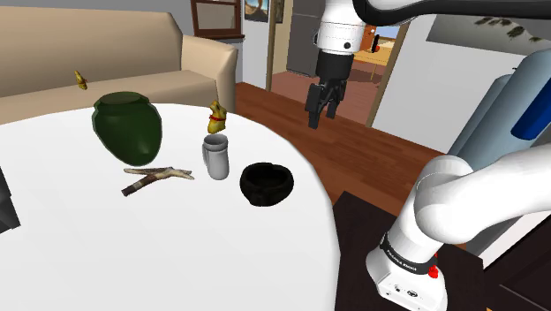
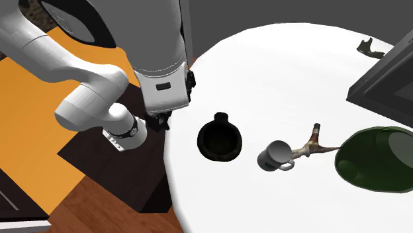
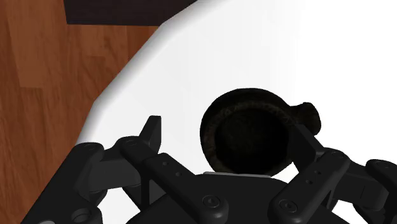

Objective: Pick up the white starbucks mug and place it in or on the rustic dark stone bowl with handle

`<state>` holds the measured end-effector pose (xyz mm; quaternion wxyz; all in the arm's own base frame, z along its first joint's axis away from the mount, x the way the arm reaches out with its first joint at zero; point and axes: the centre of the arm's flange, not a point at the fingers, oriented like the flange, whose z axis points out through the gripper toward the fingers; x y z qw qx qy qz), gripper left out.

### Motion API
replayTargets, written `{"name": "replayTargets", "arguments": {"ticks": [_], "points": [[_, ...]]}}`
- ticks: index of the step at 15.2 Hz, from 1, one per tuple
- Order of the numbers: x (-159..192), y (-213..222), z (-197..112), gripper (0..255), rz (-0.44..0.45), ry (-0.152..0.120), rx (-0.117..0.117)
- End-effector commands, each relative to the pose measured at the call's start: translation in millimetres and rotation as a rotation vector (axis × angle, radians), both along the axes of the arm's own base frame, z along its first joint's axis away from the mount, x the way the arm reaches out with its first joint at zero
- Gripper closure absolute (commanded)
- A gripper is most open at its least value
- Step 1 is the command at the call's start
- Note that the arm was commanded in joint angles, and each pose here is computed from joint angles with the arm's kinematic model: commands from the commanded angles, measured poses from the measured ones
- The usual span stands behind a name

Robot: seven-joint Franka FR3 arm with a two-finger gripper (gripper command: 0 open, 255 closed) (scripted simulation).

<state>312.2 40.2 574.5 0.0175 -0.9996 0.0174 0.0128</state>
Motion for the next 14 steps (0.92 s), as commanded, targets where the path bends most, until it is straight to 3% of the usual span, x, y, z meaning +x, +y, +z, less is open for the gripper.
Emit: {"name": "replayTargets", "arguments": {"ticks": [1,14], "points": [[0,0,0,0,0.000,0.000,0.000],[153,49,-60,0,0.022,-0.006,-0.020]]}}
